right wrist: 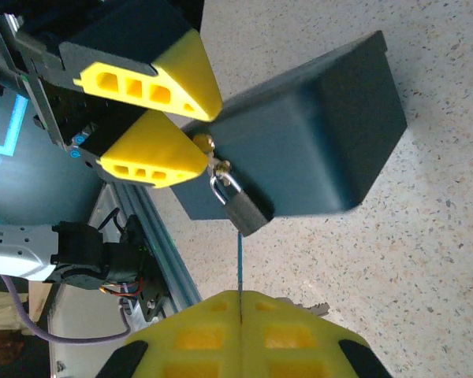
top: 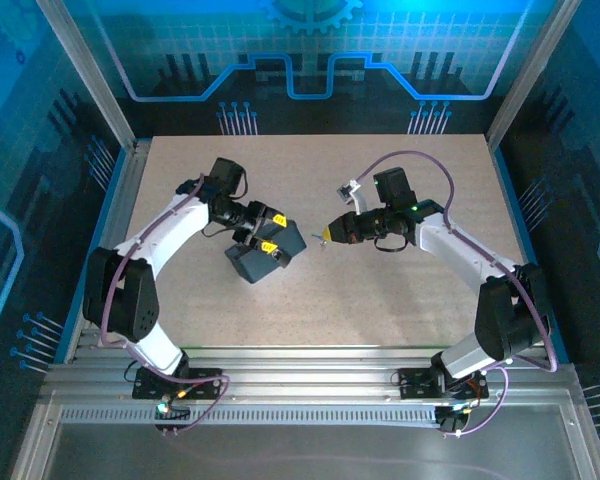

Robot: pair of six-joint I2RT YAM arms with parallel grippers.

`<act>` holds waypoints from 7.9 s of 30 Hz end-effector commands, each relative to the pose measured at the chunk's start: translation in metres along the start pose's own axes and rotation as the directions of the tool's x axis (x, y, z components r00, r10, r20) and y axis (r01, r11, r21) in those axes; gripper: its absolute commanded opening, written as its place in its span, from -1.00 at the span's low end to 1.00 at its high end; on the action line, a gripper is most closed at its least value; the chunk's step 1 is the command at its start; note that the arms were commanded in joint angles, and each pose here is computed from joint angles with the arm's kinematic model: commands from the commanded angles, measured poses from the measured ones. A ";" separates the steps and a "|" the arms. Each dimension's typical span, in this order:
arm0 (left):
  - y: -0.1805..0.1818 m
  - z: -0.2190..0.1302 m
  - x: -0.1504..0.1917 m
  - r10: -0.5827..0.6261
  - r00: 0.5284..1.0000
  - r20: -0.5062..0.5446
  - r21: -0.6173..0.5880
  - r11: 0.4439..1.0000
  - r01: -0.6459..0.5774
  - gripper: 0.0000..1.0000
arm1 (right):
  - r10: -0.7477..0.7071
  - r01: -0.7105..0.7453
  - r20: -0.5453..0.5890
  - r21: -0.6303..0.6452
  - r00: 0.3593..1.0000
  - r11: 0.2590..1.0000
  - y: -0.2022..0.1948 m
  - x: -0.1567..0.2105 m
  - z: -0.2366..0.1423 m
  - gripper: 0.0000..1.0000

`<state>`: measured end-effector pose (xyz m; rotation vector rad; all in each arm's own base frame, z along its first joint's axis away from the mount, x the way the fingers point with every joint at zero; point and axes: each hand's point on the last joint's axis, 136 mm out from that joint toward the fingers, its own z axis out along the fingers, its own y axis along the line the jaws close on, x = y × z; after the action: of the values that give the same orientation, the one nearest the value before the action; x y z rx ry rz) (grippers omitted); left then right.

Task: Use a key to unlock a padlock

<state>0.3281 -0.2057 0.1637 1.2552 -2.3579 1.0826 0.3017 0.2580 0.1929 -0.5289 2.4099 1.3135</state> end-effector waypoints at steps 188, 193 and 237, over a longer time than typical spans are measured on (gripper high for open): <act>0.113 0.046 -0.036 0.804 0.550 0.227 -0.518 0.578 -0.631 0.18 | 0.159 -0.142 0.051 -0.252 0.986 0.957 -0.014 -0.013 -0.018 -1.00; 0.122 0.063 -0.036 0.831 0.527 0.178 -0.562 0.525 -0.639 0.17 | 0.159 -0.140 0.059 -0.246 0.986 0.959 -0.010 -0.011 -0.021 -1.00; 0.065 0.093 -0.059 0.812 0.489 0.319 -0.654 0.562 -0.507 0.20 | 0.192 -0.172 0.086 -0.202 0.978 0.964 -0.028 -0.003 -0.046 -1.00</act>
<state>0.3004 -0.2068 0.0314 0.3686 -3.4312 0.0977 0.3129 0.2082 0.1829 -0.2478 2.3441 1.6212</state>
